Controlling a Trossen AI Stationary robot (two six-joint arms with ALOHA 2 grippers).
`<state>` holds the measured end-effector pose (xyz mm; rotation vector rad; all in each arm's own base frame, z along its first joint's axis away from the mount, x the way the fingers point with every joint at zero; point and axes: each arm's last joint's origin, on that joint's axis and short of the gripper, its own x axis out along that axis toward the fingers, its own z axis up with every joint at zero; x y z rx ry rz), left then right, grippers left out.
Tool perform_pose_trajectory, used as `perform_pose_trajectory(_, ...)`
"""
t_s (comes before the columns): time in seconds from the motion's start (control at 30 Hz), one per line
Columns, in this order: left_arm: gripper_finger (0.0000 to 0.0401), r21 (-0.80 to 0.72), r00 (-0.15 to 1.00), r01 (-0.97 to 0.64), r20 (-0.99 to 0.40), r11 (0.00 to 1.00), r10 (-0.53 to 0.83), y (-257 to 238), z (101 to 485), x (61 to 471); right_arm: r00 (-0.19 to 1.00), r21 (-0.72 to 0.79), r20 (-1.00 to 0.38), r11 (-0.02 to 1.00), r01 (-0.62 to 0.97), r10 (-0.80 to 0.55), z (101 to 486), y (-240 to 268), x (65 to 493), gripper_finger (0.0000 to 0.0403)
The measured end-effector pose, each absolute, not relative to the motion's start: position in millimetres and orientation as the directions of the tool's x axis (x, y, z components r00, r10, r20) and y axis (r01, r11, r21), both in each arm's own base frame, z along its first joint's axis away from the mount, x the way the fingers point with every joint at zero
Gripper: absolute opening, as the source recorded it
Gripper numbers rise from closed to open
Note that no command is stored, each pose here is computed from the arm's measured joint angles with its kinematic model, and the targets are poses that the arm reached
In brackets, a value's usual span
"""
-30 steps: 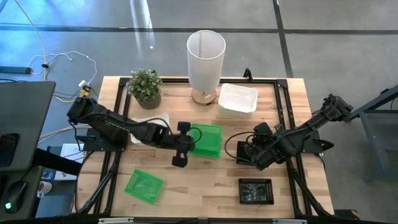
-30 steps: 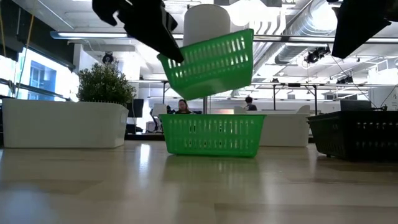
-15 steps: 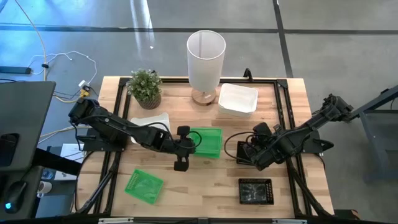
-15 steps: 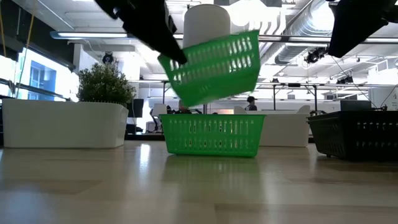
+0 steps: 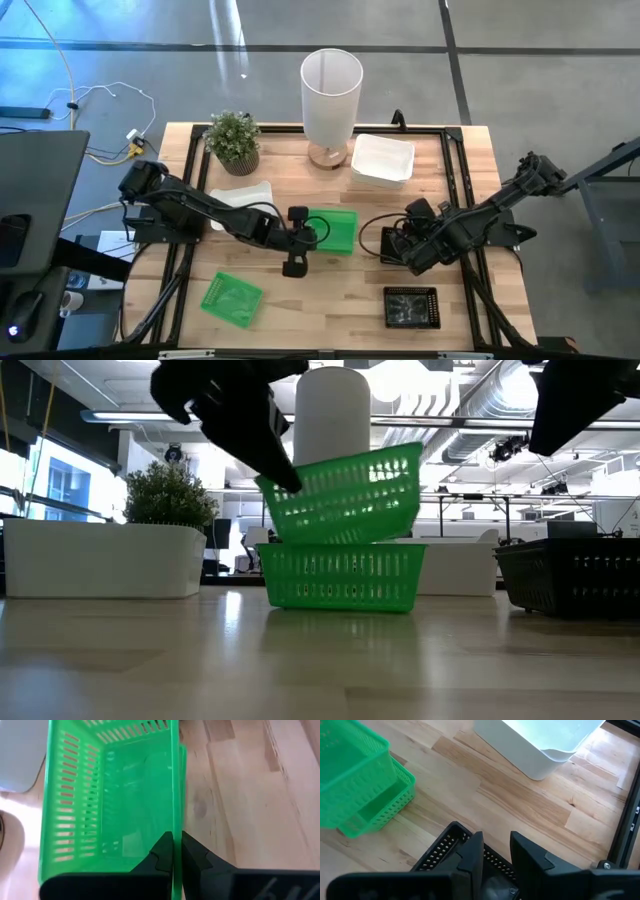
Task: Stack baskets by color
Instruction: Stack the top green bin on top of the middle green bin, then stack the white bin on top of the stacked white bins
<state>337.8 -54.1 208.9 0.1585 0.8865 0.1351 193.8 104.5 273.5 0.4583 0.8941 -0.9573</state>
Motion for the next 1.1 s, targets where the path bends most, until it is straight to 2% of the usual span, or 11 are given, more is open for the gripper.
perform_pose_trajectory(0.4, 0.0011, 0.265, 0.595, -0.03, -0.77, 0.964, 0.23, -51, 195, 343, 0.269, -0.033, -0.828, 0.521, 0.853, -0.493, 273, 105, 194, 0.0083)
perform_pose_trajectory(0.97, 0.0118, 0.257, 0.596, -0.009, -0.774, 0.966, 0.212, -52, 195, 343, 0.268, -0.034, -0.828, 0.521, 0.853, -0.493, 273, 105, 194, 0.0083)
perform_pose_trajectory(1.1, 0.0132, 0.257, 0.61, -0.017, -0.763, 0.966, 0.213, -51, 204, 340, 0.269, -0.034, -0.827, 0.521, 0.853, -0.493, 273, 105, 194, 0.0083)
